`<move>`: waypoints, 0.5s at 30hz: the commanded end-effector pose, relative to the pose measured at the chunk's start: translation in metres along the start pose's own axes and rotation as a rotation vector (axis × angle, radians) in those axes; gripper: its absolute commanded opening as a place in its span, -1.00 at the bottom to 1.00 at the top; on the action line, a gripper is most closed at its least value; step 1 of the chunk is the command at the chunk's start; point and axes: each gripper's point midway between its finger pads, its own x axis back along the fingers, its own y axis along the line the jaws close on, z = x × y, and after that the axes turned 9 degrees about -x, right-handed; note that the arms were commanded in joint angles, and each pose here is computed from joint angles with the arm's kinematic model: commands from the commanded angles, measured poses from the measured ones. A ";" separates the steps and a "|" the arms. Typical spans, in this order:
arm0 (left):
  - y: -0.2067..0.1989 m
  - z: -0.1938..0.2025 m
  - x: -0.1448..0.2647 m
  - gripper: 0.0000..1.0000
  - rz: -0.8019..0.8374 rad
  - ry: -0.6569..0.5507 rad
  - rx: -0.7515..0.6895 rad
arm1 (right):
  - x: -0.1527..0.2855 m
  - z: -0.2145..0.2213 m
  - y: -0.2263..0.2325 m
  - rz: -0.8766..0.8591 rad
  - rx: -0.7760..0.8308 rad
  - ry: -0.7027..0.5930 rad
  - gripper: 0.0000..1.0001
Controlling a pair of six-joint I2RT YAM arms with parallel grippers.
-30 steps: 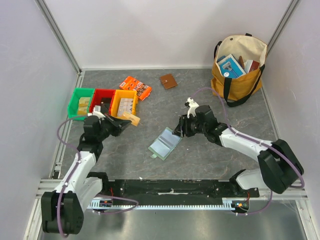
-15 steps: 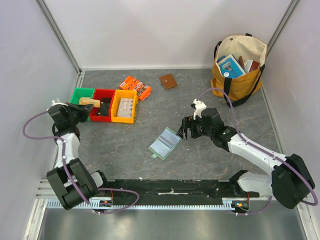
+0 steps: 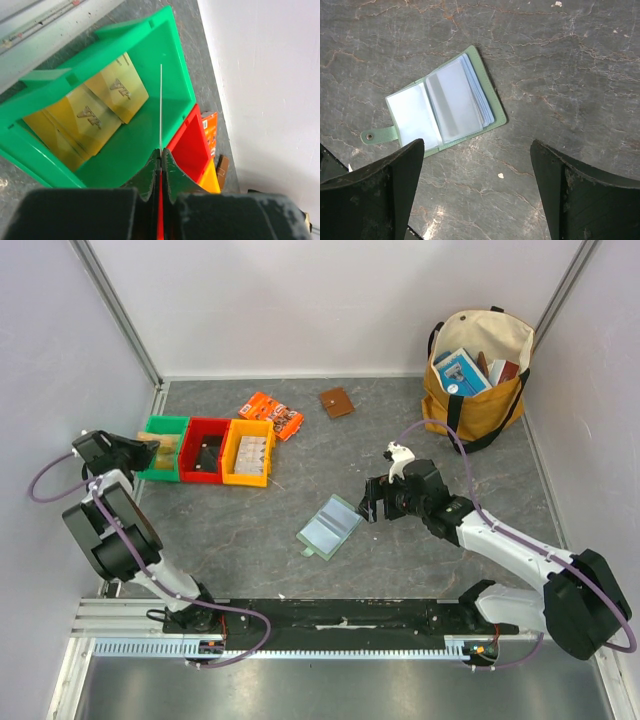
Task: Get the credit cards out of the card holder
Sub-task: Place the credit card in the storage box.
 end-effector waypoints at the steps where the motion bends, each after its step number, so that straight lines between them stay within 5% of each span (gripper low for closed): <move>1: -0.001 -0.009 -0.017 -0.97 0.032 0.009 -0.033 | -0.002 -0.006 -0.003 0.014 0.022 -0.029 0.88; 8: 0.010 0.014 -0.036 -0.95 0.006 0.076 -0.022 | -0.007 -0.004 -0.006 0.020 0.023 -0.017 0.87; 15: 0.027 0.016 -0.041 -0.61 -0.121 0.079 -0.049 | -0.008 -0.004 -0.009 0.038 0.024 -0.018 0.87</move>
